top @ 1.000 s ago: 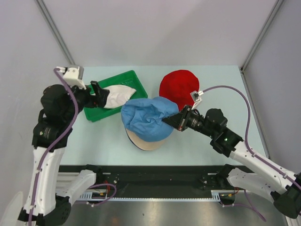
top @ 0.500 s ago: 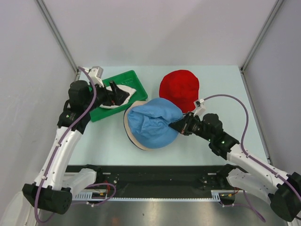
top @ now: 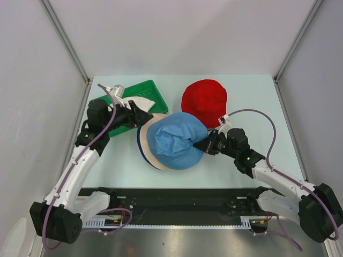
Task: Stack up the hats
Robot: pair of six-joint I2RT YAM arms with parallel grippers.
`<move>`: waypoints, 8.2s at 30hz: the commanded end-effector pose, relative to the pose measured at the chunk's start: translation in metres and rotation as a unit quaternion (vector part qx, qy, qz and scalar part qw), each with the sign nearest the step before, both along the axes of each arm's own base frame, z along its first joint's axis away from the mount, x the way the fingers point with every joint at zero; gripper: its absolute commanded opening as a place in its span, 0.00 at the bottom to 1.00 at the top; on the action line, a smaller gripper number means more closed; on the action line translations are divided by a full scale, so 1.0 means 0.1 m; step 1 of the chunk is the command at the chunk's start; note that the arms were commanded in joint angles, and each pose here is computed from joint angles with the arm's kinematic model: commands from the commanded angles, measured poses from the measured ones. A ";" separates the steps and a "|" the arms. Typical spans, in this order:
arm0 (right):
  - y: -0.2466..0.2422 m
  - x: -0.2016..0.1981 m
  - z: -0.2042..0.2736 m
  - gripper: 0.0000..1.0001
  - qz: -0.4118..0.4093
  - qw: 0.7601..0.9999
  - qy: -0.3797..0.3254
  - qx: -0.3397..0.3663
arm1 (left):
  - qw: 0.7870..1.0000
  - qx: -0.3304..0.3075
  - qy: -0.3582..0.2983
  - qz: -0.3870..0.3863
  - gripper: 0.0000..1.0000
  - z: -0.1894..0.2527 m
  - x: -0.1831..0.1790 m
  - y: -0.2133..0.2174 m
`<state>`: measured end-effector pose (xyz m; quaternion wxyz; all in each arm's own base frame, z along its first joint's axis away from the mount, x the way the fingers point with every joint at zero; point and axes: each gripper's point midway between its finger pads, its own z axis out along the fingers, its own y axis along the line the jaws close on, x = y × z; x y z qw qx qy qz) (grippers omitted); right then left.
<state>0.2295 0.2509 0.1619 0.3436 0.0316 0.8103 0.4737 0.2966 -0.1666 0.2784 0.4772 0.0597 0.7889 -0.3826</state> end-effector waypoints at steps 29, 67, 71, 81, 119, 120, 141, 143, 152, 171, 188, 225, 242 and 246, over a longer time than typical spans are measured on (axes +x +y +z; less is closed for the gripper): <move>-0.05 0.09 0.03 0.00 -0.018 1.000 -0.023 -0.008 | 0.984 -0.078 0.065 -0.147 0.53 -0.38 -0.50 -0.33; 0.05 -0.12 0.33 0.61 0.027 0.997 -0.075 -0.016 | 0.994 -0.082 0.024 -0.071 0.00 0.00 -0.34 -0.04; 0.01 -0.11 0.27 0.61 0.015 0.997 -0.069 -0.029 | 0.995 -0.079 0.023 -0.061 0.00 0.02 -0.32 0.02; -0.07 -0.13 0.04 0.47 0.001 0.998 -0.048 -0.050 | 0.998 -0.050 0.041 -0.022 0.00 -0.19 -0.15 0.18; 0.50 -0.25 -1.26 0.09 0.072 0.975 0.022 -0.211 | 0.969 0.138 0.145 0.145 0.00 -1.34 0.30 0.73; 0.51 -0.26 -1.26 0.10 0.072 0.974 0.024 -0.212 | 0.967 0.141 0.147 0.150 0.00 -1.36 0.33 0.74; -0.20 -0.32 0.35 0.79 0.035 0.963 -0.166 -0.211 | 0.995 0.100 0.008 0.003 0.00 -0.97 0.97 -0.01; -0.21 -0.22 0.53 0.82 0.026 0.962 -0.184 -0.200 | 0.995 0.103 -0.003 -0.007 0.00 -0.94 0.96 -0.04; -0.02 0.36 0.82 0.81 0.023 0.964 -0.230 -0.135 | 0.994 0.098 -0.032 -0.021 0.00 -0.79 0.91 -0.08; 0.41 0.61 0.61 0.59 0.081 0.972 -0.216 -0.047 | 0.995 0.088 -0.046 -0.026 0.00 -0.66 0.89 -0.11; 0.32 0.76 0.24 0.00 0.023 0.986 -0.148 -0.071 | 0.974 0.116 -0.020 0.194 0.96 0.06 0.54 0.64; 0.40 0.77 0.08 0.00 0.013 0.988 -0.117 -0.094 | 0.997 -0.039 -0.002 0.069 0.68 -0.90 -0.45 0.23; 0.44 0.77 0.01 0.00 0.010 0.988 -0.109 -0.112 | 0.990 -0.042 0.029 0.131 0.13 -1.22 -0.34 0.39; 0.47 0.78 -0.01 0.00 0.002 0.986 -0.112 -0.124 | 0.985 -0.031 0.028 0.170 0.00 -1.19 -0.22 0.51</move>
